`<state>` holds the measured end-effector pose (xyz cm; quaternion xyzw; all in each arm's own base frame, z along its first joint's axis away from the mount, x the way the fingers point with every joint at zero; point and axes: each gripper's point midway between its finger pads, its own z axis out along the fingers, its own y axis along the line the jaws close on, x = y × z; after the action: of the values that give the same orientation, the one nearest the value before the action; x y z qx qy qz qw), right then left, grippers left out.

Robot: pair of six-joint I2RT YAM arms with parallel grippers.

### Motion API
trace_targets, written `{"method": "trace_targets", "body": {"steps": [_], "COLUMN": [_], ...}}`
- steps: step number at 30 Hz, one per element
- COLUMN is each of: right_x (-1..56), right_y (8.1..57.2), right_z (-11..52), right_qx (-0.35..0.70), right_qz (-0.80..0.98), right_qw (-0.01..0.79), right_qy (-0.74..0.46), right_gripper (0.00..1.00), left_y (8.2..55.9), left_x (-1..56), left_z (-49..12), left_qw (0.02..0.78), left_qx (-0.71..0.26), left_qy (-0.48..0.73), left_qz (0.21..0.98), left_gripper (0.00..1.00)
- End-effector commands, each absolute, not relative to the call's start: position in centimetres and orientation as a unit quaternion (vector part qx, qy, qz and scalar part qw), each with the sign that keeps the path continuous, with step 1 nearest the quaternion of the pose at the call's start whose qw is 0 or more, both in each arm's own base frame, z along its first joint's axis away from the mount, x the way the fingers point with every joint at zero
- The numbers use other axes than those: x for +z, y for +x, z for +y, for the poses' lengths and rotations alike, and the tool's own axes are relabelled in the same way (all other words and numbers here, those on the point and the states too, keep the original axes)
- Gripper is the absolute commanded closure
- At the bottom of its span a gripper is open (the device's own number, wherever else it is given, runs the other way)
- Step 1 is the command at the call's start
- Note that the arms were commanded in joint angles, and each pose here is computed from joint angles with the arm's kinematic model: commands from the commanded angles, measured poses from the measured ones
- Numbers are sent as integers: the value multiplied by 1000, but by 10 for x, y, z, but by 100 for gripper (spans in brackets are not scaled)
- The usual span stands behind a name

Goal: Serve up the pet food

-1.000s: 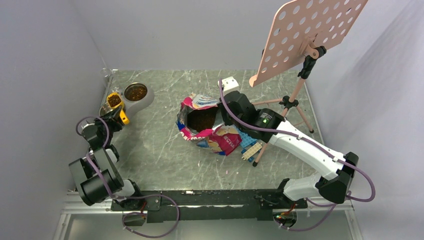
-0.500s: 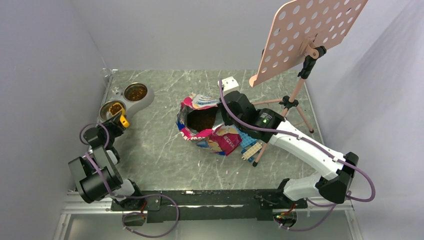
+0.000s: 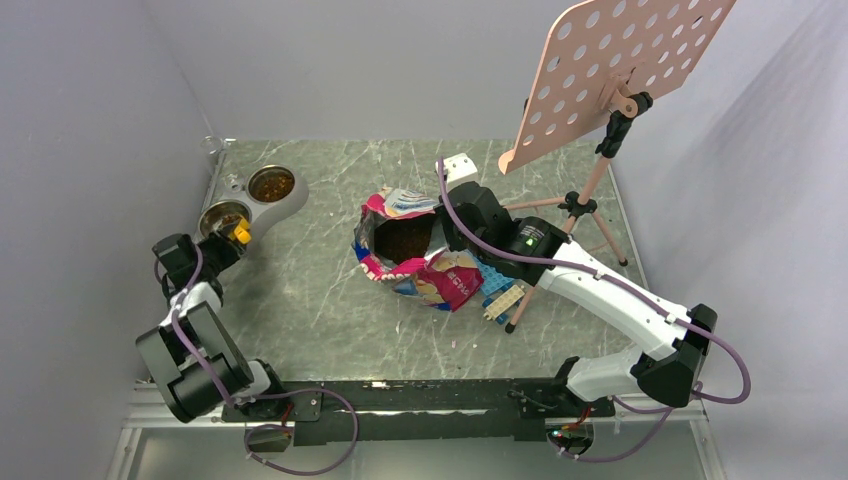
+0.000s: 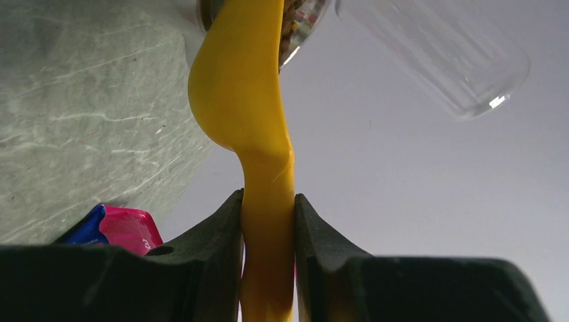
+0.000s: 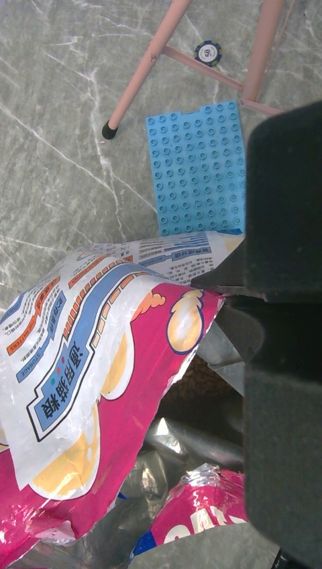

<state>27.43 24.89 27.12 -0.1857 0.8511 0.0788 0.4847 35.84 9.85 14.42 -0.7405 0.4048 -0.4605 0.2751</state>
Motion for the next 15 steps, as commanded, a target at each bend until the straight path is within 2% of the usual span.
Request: {"method": "trace_targets", "body": {"steps": [1,4,9,15], "right_x": [307,308,308,307], "right_y": [274,274,274,274], "right_z": [243,244,243,243], "right_qx": [98,100,98,97], "right_qz": [828,828,828,829], "right_qw": [525,526,526,525], "right_qy": [-168,-167,-166,-166], "right_gripper": [100,100,100,100], "left_y": [351,349,353,354], "left_x": [142,139,152,166], "left_z": [102,98,101,95], "left_qw": [223,175,150,74], "left_qx": [-420,-402,-381,-351], "left_qy": [-785,-803,-814,-824], "left_qz": [398,404,412,439], "left_gripper": [100,100,100,100]}}
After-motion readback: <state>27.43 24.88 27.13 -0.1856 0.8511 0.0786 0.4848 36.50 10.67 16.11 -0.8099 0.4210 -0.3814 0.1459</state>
